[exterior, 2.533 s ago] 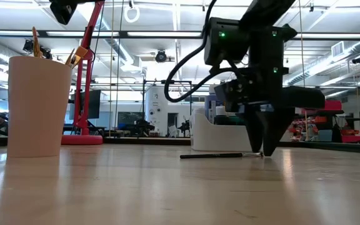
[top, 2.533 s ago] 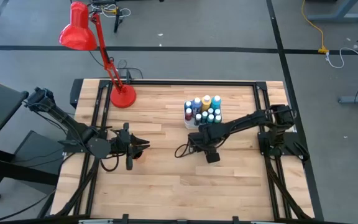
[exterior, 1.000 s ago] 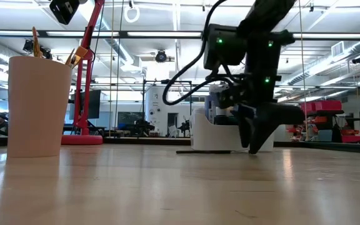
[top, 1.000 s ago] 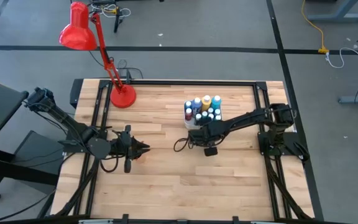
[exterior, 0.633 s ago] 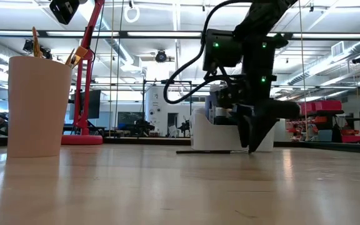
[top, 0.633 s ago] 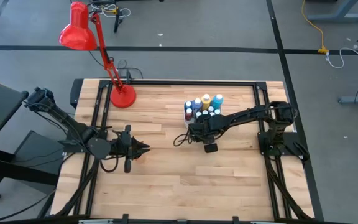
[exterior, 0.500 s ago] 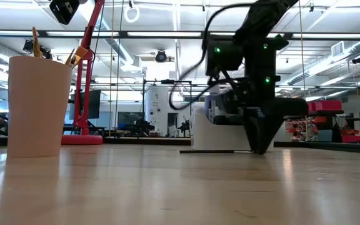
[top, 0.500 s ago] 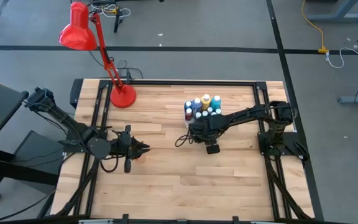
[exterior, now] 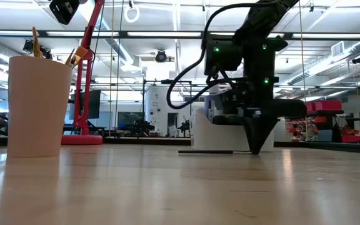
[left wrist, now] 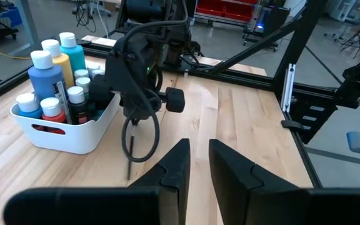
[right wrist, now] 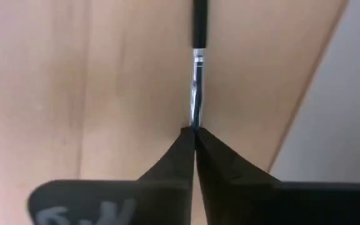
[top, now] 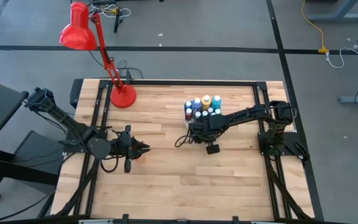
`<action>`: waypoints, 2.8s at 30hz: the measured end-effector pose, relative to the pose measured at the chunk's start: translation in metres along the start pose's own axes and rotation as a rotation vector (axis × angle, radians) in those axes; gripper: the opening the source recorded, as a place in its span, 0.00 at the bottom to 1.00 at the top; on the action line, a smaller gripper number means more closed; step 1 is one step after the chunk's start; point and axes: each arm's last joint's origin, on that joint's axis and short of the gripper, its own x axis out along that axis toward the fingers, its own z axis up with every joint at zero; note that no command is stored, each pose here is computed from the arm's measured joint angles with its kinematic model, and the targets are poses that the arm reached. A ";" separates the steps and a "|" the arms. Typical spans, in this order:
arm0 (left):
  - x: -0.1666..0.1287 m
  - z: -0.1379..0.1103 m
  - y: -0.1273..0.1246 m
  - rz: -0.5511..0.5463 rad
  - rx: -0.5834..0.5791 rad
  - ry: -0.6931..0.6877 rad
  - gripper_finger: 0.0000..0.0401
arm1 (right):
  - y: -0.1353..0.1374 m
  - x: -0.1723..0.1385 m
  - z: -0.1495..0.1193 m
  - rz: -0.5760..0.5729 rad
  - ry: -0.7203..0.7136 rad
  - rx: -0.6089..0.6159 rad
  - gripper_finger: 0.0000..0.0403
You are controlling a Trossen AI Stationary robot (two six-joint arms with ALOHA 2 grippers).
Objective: Pick & Place Paint Supplies
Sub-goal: Put the silver paint brush into the orange cup
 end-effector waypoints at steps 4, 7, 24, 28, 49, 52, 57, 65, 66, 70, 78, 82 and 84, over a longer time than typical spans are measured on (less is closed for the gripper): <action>0.000 0.000 0.000 0.000 0.000 0.000 0.16 | 0.000 0.000 0.001 -0.029 -0.003 -0.002 0.02; 0.000 0.000 0.000 0.000 0.000 0.000 0.16 | 0.005 -0.003 0.003 -0.034 0.015 -0.026 0.01; 0.000 0.001 0.000 0.006 -0.017 -0.014 0.16 | 0.051 -0.091 0.032 -0.523 0.161 -0.295 0.00; 0.000 0.005 -0.001 0.012 -0.121 -0.053 0.16 | 0.069 -0.111 0.040 -0.768 0.192 -0.516 0.00; 0.029 0.026 0.042 -0.098 -0.157 -0.032 0.40 | 0.118 -0.178 0.118 -1.337 -0.246 -0.965 0.00; 0.033 0.029 0.048 -0.199 -0.232 0.007 0.48 | 0.116 -0.182 0.122 -1.360 -0.302 -1.007 0.00; 0.031 0.034 0.054 -0.229 -0.274 -0.005 0.55 | 0.113 -0.178 0.121 -1.340 -0.285 -1.057 0.00; 0.026 0.042 0.060 -0.269 -0.336 -0.039 0.57 | 0.112 -0.163 0.118 -1.330 -0.196 -1.154 0.00; 0.028 0.041 0.060 -0.279 -0.356 -0.024 0.57 | 0.110 -0.162 0.119 -1.335 -0.190 -1.158 0.00; 0.036 0.032 0.062 -0.238 -0.421 0.055 0.56 | 0.099 -0.164 0.121 -1.373 -0.196 -1.106 0.00; 0.041 0.032 0.063 -0.233 -0.402 0.044 0.56 | 0.084 -0.165 0.123 -1.393 -0.173 -1.092 0.00; 0.042 0.032 0.063 -0.233 -0.373 0.042 0.53 | 0.081 -0.165 0.123 -1.391 -0.190 -1.106 0.00; 0.042 0.031 0.063 -0.232 -0.370 0.042 0.47 | 0.080 -0.165 0.123 -1.392 -0.188 -1.103 0.00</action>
